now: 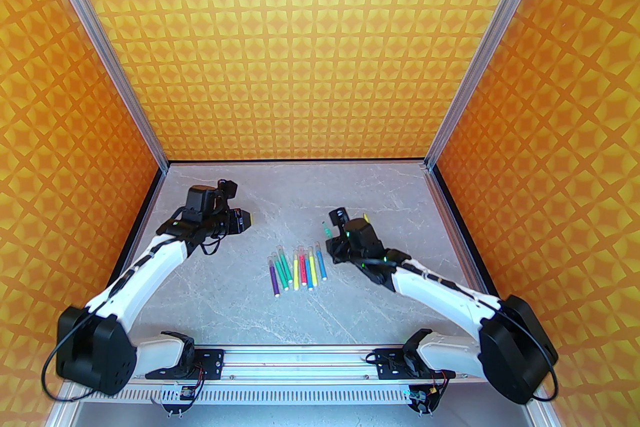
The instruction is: Open the pen caps
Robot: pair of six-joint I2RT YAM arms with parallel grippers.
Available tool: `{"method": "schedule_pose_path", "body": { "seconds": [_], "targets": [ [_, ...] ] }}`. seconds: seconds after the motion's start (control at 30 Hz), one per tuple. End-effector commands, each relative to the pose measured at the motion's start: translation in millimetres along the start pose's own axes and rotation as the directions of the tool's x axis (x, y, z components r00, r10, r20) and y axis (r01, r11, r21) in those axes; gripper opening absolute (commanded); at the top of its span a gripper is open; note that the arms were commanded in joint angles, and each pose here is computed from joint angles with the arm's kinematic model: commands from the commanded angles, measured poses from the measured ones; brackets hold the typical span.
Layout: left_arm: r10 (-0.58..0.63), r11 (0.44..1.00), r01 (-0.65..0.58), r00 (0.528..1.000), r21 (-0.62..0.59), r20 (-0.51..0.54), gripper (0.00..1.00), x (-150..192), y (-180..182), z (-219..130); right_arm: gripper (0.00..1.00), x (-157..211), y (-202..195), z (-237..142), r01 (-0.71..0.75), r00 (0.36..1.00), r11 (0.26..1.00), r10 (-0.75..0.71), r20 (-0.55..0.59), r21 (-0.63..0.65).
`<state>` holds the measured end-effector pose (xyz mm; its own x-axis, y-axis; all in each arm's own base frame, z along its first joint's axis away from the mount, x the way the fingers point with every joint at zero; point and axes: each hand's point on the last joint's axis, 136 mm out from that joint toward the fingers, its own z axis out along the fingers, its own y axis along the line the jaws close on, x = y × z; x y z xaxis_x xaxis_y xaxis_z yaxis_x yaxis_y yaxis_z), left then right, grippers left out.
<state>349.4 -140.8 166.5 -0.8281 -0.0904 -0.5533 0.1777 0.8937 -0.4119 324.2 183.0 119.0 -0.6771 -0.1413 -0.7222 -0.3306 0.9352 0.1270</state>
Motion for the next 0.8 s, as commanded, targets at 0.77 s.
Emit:
{"method": "schedule_pose_path", "body": {
  "seconds": [0.77],
  "targets": [
    [-0.007, 0.935, -0.092, 0.961, -0.343, -0.277, 0.0, -2, 111, 88, 0.0, 3, -116, 59, -0.044, 0.966, 0.859, 0.166, -0.196, 0.509]
  ]
}}
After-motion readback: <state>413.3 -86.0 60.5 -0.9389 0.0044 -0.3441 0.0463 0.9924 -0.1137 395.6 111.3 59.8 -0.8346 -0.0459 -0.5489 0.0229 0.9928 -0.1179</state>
